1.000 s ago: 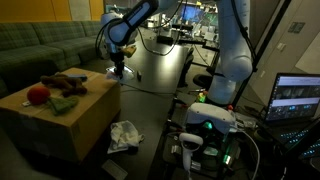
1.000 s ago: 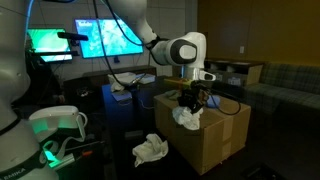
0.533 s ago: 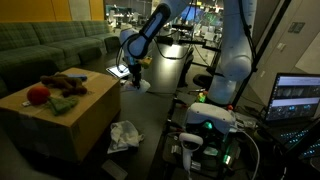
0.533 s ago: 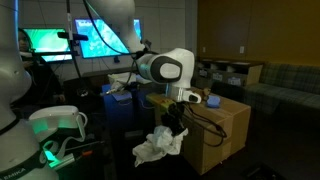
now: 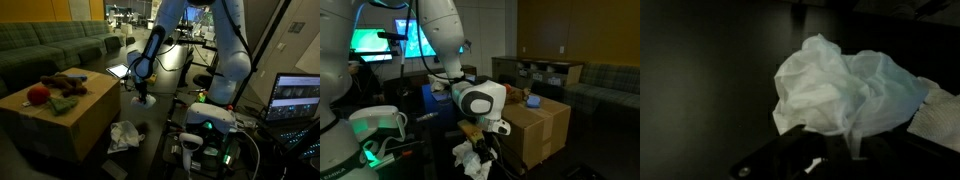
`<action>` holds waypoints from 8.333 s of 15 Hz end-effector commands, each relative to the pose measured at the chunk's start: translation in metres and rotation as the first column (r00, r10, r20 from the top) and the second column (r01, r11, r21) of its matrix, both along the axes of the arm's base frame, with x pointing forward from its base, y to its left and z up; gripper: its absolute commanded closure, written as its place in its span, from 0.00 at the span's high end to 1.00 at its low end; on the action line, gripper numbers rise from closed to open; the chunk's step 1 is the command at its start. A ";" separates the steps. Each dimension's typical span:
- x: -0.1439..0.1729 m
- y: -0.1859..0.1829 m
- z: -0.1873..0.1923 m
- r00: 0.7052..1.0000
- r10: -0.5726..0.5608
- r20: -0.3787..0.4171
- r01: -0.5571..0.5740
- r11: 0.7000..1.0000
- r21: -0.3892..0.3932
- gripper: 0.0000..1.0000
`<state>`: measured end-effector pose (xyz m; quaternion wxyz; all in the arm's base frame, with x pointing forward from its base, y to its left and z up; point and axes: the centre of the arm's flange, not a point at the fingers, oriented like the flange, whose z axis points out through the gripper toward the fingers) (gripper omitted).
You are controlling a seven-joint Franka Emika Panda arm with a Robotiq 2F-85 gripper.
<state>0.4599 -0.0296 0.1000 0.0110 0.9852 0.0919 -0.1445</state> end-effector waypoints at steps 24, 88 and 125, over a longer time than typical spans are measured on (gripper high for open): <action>0.106 0.054 0.137 0.981 0.074 0.178 -0.046 0.987 -0.155 1.00; 0.227 0.211 0.209 0.843 0.389 0.371 -0.448 0.890 0.085 0.06; 0.024 0.117 -0.001 0.973 0.225 0.045 -0.228 0.966 0.122 0.52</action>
